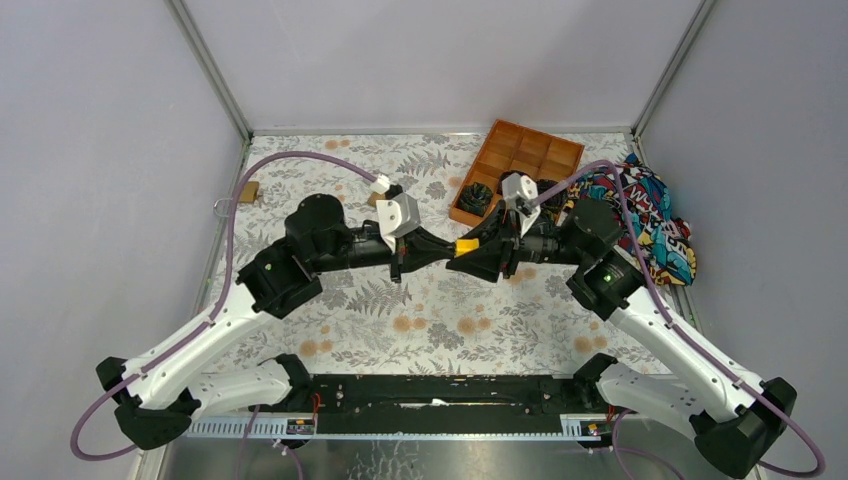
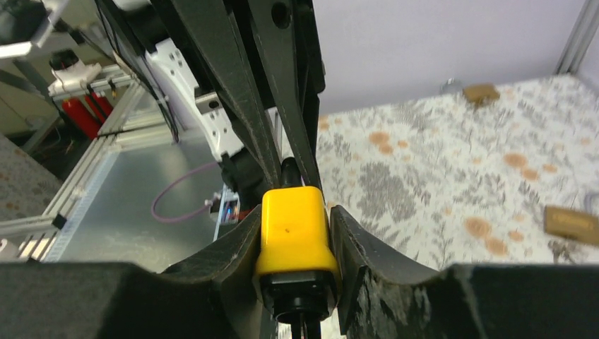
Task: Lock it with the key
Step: Lock the lock.
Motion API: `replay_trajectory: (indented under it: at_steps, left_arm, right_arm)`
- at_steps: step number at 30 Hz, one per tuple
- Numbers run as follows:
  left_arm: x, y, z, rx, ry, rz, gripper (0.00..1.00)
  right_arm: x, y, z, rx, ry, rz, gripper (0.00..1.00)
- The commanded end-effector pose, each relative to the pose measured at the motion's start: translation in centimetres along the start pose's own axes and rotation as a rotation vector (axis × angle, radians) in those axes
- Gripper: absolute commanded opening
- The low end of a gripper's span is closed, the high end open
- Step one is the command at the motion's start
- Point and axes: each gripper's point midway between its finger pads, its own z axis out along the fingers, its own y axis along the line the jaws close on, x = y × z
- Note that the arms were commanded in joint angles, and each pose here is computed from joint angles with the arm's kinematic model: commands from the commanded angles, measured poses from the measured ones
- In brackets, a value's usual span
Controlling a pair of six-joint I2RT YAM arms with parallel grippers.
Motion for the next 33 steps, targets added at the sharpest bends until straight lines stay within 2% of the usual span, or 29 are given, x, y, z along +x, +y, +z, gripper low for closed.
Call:
replay_trajectory:
  at_steps: [1, 6, 8, 9, 15, 17, 20, 21, 29, 33]
  left_arm:
    - [2.4, 0.1, -0.1, 0.019, 0.068, 0.040, 0.00]
    - [4.0, 0.1, -1.0, 0.002, 0.118, 0.046, 0.00]
    - [5.0, 0.1, -1.3, -0.008, 0.143, 0.041, 0.00]
    - [5.3, 0.2, -1.5, -0.017, 0.154, 0.044, 0.00]
    - [5.9, 0.5, -3.0, -0.057, 0.163, 0.063, 0.00]
    - [6.0, 0.3, -3.2, -0.053, 0.163, 0.053, 0.00]
    - [6.2, 0.2, -3.3, -0.052, 0.160, 0.053, 0.00]
    - [6.1, 0.2, -3.4, -0.050, 0.158, 0.053, 0.00]
    - [5.7, -0.2, -3.2, -0.026, 0.149, 0.054, 0.00]
    - [5.7, -0.3, -3.1, -0.015, 0.148, 0.051, 0.00]
  right_arm:
    - [1.4, 0.9, -0.4, 0.005, 0.111, 0.012, 0.33]
    - [2.1, 0.7, -1.3, 0.059, 0.172, 0.014, 0.77]
    - [2.1, 0.4, -1.8, 0.098, 0.193, 0.005, 0.98]
    - [2.1, 0.3, -2.1, 0.110, 0.202, -0.014, 0.99]
    - [2.8, 0.4, -4.7, 0.186, 0.312, -0.107, 0.99]
    - [4.6, -0.2, -5.0, 0.191, 0.361, -0.104, 0.93]
    - [6.0, -0.3, -4.3, 0.139, 0.380, -0.077, 0.75]
    - [6.2, -0.4, -3.9, 0.121, 0.377, -0.074, 0.73]
    - [6.2, -1.1, -2.5, 0.063, 0.356, -0.126, 0.71]
    - [6.3, -1.3, -2.0, 0.049, 0.347, -0.114, 0.58]
